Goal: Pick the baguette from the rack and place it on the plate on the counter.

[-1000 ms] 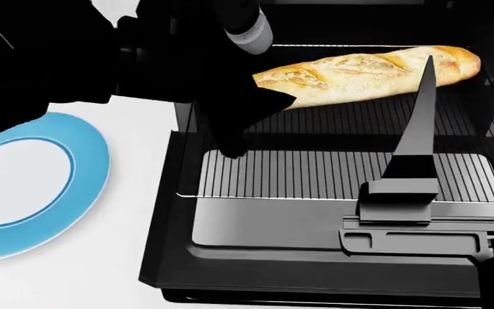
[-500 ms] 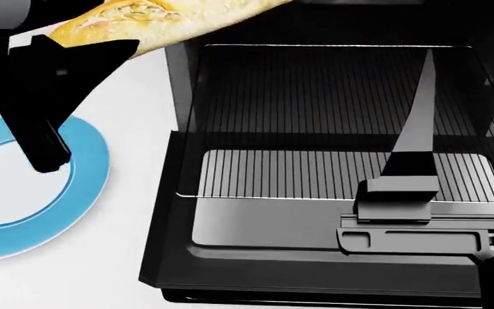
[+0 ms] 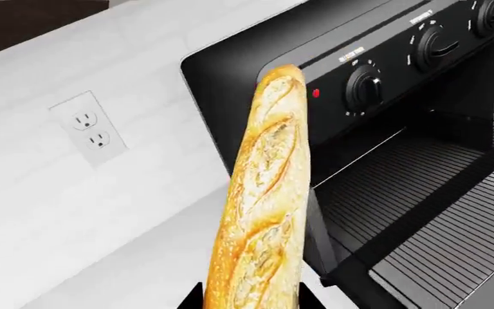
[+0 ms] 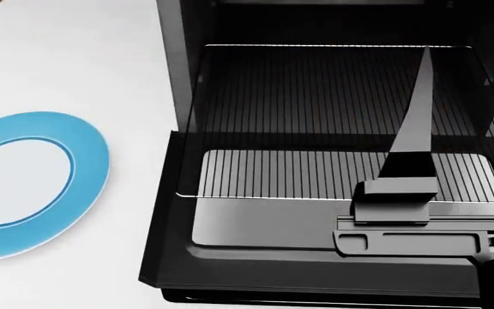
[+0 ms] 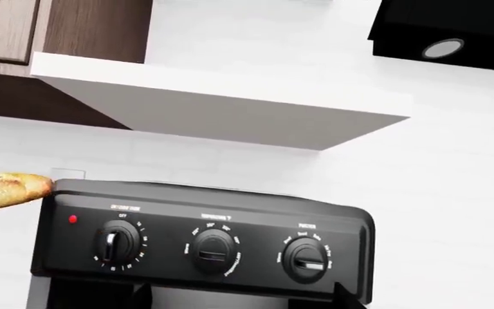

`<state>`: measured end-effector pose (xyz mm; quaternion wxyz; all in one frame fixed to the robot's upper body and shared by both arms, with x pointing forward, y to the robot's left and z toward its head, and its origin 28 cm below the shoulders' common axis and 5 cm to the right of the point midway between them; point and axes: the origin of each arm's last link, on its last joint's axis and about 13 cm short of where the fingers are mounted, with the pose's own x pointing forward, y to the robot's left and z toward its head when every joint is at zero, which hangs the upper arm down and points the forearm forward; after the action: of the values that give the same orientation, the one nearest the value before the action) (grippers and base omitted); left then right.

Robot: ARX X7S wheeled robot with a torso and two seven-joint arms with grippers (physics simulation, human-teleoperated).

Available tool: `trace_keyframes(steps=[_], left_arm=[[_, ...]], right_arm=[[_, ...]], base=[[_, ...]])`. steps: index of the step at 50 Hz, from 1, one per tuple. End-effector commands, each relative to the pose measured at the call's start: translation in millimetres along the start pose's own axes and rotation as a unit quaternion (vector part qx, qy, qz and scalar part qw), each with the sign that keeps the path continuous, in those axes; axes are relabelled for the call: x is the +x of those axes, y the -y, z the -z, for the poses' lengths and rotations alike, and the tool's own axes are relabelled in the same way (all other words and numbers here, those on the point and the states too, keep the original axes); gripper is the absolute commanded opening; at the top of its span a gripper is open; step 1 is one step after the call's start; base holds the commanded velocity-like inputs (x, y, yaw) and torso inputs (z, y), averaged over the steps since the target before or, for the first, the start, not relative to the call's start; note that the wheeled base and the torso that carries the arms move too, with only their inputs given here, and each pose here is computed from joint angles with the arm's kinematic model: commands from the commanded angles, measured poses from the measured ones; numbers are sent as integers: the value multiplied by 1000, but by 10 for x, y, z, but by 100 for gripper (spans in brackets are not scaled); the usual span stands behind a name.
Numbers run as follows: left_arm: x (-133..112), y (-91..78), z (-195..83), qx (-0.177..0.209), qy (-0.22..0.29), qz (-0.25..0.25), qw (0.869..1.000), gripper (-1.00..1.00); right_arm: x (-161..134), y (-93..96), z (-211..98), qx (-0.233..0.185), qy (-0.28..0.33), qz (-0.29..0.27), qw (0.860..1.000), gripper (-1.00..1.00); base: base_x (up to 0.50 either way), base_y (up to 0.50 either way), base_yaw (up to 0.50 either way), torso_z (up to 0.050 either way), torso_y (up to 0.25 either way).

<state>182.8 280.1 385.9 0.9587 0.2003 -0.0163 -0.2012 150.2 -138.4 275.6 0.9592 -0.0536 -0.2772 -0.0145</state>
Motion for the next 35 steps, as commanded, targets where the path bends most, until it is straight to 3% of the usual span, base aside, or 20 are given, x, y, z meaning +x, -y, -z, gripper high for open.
trace_keyframes(steps=[1,8,19,35], left_arm=[[-134,-36,359,-27,-29,-60,997,-100],[-96,35,703,-51,-61,-61,995,-100],[-110,213,864,-76,-97,-46,991,-100],[-164,131,1348,-118,-144,-69,980,-100]], right_arm=[[-4,-2,-24,-1,3,-2,1000,100],[-2,-10,-31,-2,3,-3,1000,100],[-4,-21,-28,-2,2,-7,1000,100],[-9,-28,-48,-3,4,-11,1000,100]], base=[[0,0,0,0,0],[0,0,0,0,0],[0,0,0,0,0],[0,0,0,0,0]])
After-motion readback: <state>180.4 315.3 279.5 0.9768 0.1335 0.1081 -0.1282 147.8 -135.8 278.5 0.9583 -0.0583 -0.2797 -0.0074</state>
